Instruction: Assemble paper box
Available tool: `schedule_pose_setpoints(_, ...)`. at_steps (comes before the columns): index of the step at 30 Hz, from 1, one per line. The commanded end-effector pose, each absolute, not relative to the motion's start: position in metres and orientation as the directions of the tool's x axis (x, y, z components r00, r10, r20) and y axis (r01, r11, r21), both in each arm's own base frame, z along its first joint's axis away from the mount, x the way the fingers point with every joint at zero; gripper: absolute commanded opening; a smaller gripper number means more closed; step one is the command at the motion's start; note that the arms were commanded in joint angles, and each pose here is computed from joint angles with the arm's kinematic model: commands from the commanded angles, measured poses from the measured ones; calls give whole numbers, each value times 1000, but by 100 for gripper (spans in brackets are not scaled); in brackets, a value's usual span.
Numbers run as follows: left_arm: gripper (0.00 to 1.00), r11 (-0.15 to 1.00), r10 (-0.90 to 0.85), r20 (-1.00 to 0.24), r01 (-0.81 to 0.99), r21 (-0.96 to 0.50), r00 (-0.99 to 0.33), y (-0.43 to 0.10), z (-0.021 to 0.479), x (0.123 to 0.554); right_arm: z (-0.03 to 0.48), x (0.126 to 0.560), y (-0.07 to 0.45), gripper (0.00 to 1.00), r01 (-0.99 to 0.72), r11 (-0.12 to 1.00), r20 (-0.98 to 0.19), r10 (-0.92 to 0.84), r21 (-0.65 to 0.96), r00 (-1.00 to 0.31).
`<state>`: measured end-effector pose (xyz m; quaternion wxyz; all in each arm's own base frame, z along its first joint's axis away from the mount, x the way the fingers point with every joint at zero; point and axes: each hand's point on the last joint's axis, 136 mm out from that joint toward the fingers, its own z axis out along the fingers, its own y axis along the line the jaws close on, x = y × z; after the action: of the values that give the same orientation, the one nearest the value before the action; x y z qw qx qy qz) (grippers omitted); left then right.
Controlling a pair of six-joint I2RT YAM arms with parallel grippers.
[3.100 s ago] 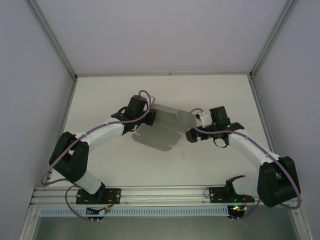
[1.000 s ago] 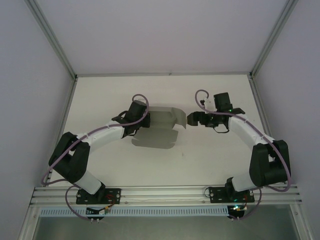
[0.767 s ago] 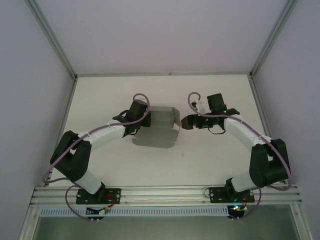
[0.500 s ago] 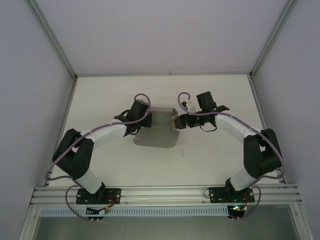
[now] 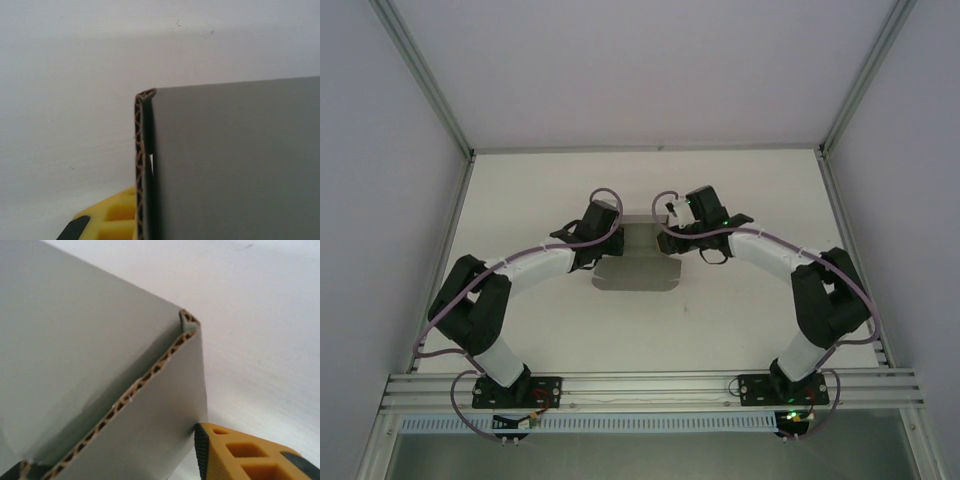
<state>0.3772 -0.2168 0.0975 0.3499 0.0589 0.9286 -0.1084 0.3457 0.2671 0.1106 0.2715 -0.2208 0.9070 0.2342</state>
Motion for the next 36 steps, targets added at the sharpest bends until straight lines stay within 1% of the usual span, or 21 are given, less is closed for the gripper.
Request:
schedule_pose_setpoints(1, 0, 943, 30, -688, 248, -220, -725, -244, 119, 379, 120, 374, 270, 37, -419, 881, -684, -167, 219, -710)
schedule_pose_setpoints(5, 0, 942, 27, -690, 250, -226, -724, -249, 122, 376, 117, 390, 253, 17, -223, 968, -713, -79, 111, -697)
schedule_pose_setpoints(8, 0, 944, 10, -688, 235, -234, -726, -251, 124, 376, 107, 397, 228, 3, -40, 999, -704, -10, 25, -710)
schedule_pose_setpoints(9, 0, 944, 5, -689, 231, -237, -725, -251, 126, 376, 105, 399, 217, 0, 30, 999, -705, 7, -21, -709)
schedule_pose_setpoints(11, 0, 945, -12, -688, 217, -245, -726, -251, 128, 376, 98, 400, 195, 0, 147, 981, -694, 20, -123, -720)
schedule_pose_setpoints(13, 0, 948, -30, -685, 197, -250, -728, -250, 129, 376, 96, 400, 184, 0, 213, 962, -699, 35, -169, -715)
schedule_pose_setpoints(18, 0, 954, -72, -673, 145, -261, -736, -247, 128, 381, 104, 406, 171, 0, 303, 939, -766, 73, -163, -638)
schedule_pose_setpoints(24, 0, 955, -107, -660, 108, -276, -744, -247, 127, 383, 115, 409, 163, 0, 342, 918, -786, 57, -202, -616)
schedule_pose_setpoints(25, 0, 954, -106, -659, 110, -277, -745, -248, 127, 383, 115, 409, 164, 3, 337, 922, -787, 62, -190, -614)
schedule_pose_setpoints(27, 0, 954, -103, -660, 115, -278, -744, -249, 127, 383, 115, 412, 179, 14, 240, 959, -789, 31, -150, -614)
schedule_pose_setpoints(28, 0, 953, -95, -660, 124, -278, -745, -250, 128, 382, 116, 411, 183, 17, 212, 970, -794, 36, -118, -606)
schedule_pose_setpoints(29, 0, 953, -89, -660, 129, -274, -746, -250, 127, 382, 119, 412, 191, 18, 151, 984, -801, 12, -98, -599)
schedule_pose_setpoints(32, 0, 956, -72, -658, 137, -260, -749, -249, 125, 380, 128, 410, 202, 20, 41, 997, -819, -30, -65, -573)
schedule_pose_setpoints(36, 0, 954, -51, -656, 158, -256, -753, -250, 124, 377, 132, 409, 205, 21, -23, 997, -816, -76, -77, -573)
